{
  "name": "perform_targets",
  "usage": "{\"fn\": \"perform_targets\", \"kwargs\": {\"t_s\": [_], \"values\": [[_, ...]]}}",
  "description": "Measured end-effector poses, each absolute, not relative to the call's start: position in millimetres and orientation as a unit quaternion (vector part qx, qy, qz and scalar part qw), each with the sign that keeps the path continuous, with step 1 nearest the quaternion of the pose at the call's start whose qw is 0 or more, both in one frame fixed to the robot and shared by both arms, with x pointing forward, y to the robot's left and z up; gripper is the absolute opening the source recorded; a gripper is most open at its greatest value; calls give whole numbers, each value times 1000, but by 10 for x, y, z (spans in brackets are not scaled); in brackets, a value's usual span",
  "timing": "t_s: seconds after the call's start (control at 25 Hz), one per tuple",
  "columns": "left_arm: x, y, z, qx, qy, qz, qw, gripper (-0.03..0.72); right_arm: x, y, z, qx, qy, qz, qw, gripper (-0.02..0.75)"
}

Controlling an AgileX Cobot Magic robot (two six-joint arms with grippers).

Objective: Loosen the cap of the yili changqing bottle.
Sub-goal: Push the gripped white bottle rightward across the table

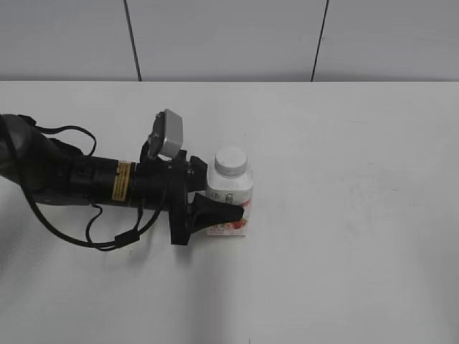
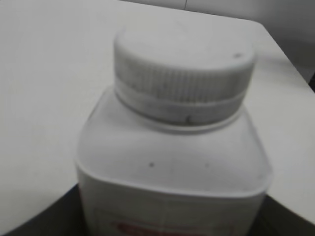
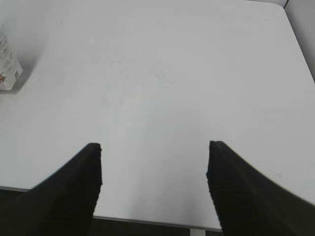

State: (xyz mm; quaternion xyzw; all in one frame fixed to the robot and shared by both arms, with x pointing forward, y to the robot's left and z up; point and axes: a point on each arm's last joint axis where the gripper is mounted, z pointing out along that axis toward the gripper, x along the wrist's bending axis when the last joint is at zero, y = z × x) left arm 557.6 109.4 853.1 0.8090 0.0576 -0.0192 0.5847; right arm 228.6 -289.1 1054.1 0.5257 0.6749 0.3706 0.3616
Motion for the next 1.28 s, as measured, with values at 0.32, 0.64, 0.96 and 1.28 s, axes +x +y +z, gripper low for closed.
{"fn": "perform_targets", "kwargs": {"t_s": [0.32, 0.64, 0.96, 1.28], "values": [[5521, 1112, 8497, 812, 51, -19, 581, 417, 2286, -2891, 10541, 526, 675, 371, 362, 532], [5487, 1112, 8361, 808, 45, -31, 586, 417, 2286, -2891, 10541, 526, 675, 371, 362, 532], [5480, 1108, 8334, 803, 46, -35, 593, 415, 2286, -2891, 10541, 526, 675, 371, 362, 532], [5478, 1107, 8334, 802, 46, -36, 594, 415, 2286, -2891, 10541, 526, 675, 371, 362, 532]]}}
